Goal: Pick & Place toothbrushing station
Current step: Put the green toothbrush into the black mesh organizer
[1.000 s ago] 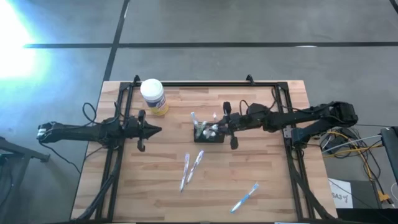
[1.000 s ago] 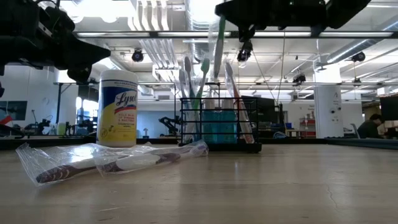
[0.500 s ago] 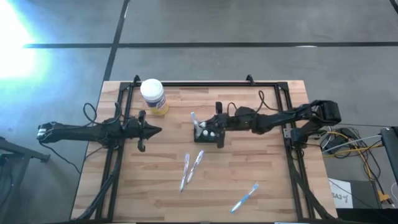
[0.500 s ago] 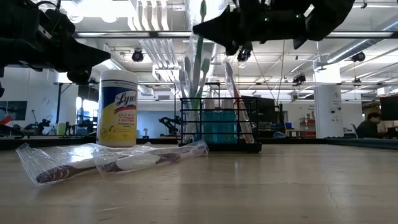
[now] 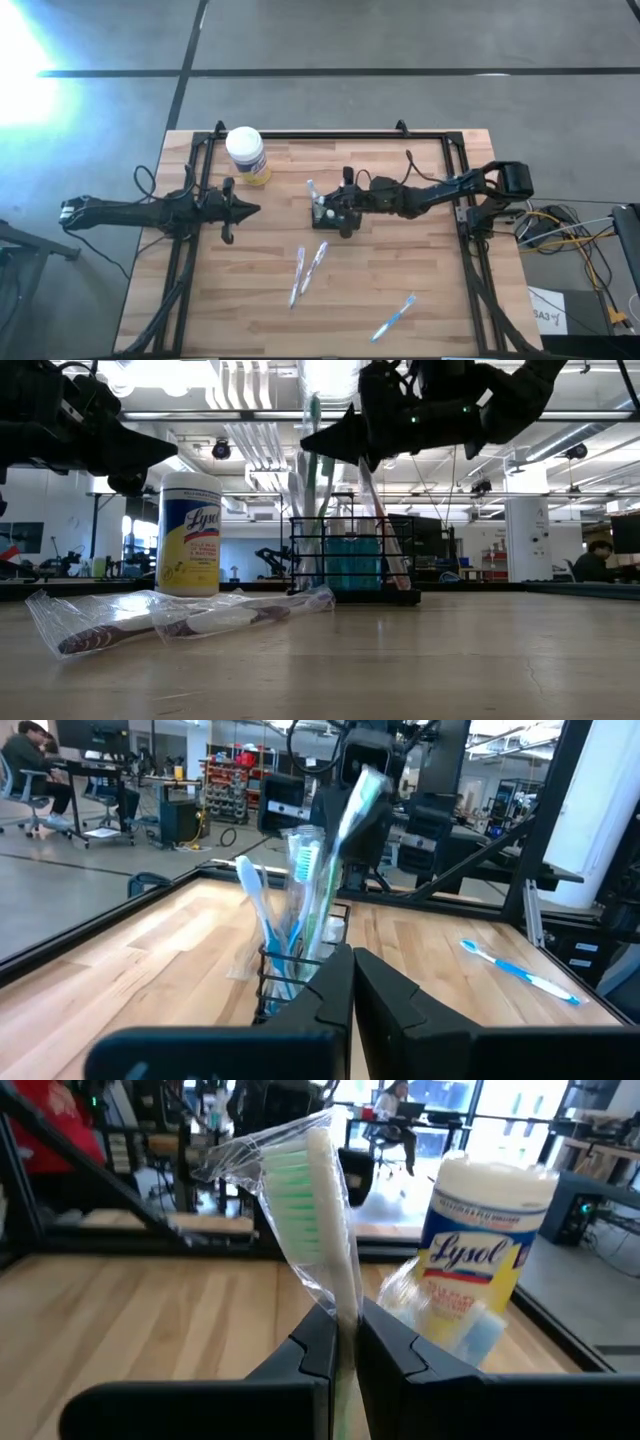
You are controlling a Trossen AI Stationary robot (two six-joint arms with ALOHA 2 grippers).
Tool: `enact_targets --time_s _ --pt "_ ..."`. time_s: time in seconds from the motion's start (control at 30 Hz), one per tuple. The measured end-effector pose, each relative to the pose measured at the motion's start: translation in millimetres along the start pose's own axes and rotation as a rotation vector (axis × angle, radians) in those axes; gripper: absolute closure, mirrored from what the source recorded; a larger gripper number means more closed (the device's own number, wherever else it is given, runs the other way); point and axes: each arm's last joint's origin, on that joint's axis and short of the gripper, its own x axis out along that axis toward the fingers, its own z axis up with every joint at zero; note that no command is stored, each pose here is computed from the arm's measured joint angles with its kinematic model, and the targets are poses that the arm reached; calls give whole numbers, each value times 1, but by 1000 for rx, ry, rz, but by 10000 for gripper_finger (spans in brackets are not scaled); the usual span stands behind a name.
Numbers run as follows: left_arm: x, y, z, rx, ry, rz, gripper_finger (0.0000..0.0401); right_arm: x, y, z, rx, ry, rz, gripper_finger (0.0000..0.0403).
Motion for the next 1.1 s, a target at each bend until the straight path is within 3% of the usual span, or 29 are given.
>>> enact_targets --time_s 0.77,1.1 --pt "0 0 0 -5 1 0 387 11 2 -34 25 121 5 379" --pt "0 0 0 -8 1 0 386 9 5 -30 50 127 44 305"
